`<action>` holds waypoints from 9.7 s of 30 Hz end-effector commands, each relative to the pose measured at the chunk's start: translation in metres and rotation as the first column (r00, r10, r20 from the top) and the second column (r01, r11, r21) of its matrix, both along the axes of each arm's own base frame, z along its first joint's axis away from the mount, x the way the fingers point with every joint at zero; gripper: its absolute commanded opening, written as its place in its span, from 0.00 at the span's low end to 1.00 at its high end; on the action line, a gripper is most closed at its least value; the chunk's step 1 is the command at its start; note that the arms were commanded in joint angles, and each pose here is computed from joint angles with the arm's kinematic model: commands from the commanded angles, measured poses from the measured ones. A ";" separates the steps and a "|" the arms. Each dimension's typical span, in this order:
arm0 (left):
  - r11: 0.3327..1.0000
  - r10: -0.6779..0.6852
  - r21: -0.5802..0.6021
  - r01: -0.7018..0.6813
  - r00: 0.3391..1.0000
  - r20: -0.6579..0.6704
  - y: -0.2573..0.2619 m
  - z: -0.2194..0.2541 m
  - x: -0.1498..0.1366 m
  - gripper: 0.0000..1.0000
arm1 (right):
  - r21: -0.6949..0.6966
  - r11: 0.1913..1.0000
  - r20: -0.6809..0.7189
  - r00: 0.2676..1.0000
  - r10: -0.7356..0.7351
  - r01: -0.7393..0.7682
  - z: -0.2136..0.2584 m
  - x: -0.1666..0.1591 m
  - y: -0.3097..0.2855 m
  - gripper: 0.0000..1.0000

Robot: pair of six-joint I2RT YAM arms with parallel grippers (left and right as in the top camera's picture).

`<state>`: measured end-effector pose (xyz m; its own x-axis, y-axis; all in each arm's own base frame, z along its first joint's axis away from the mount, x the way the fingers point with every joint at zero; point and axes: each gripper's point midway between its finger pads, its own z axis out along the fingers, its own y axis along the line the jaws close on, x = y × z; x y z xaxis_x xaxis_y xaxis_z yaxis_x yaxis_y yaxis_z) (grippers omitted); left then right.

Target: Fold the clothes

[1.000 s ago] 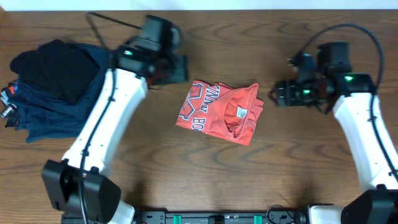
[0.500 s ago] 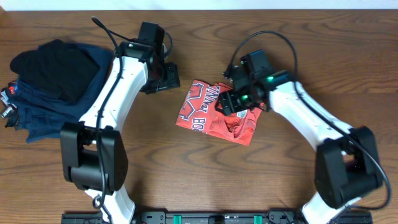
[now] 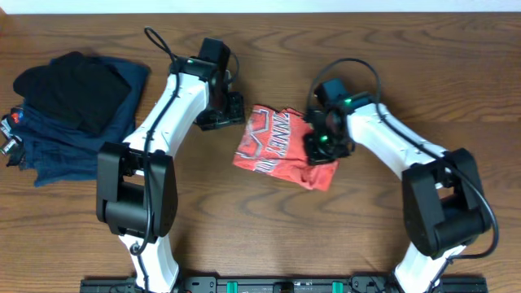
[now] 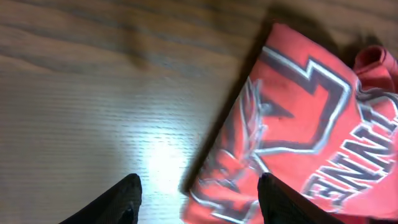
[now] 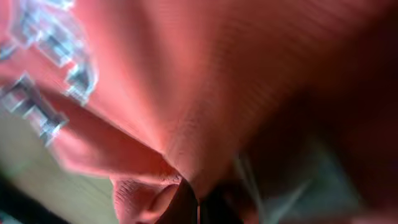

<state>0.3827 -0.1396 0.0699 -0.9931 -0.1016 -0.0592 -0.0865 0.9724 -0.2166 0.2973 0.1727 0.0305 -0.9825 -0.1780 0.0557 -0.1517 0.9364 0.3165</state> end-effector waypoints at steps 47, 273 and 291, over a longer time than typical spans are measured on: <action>0.991 -0.004 0.126 0.040 0.961 -0.276 -0.046 -0.026 -0.083 0.50 | -0.369 0.868 0.211 0.939 -0.270 0.333 0.036 0.036 -0.137 0.05; 0.997 -0.056 0.032 0.064 0.418 0.907 0.090 0.261 -0.185 0.98 | 0.243 0.927 0.969 -0.024 -0.247 0.287 0.126 -0.051 -0.167 0.99; 0.997 -0.056 0.032 0.064 0.418 0.907 0.090 0.261 -0.185 0.98 | 0.243 0.927 0.969 -0.024 -0.247 0.287 0.126 -0.051 -0.167 0.99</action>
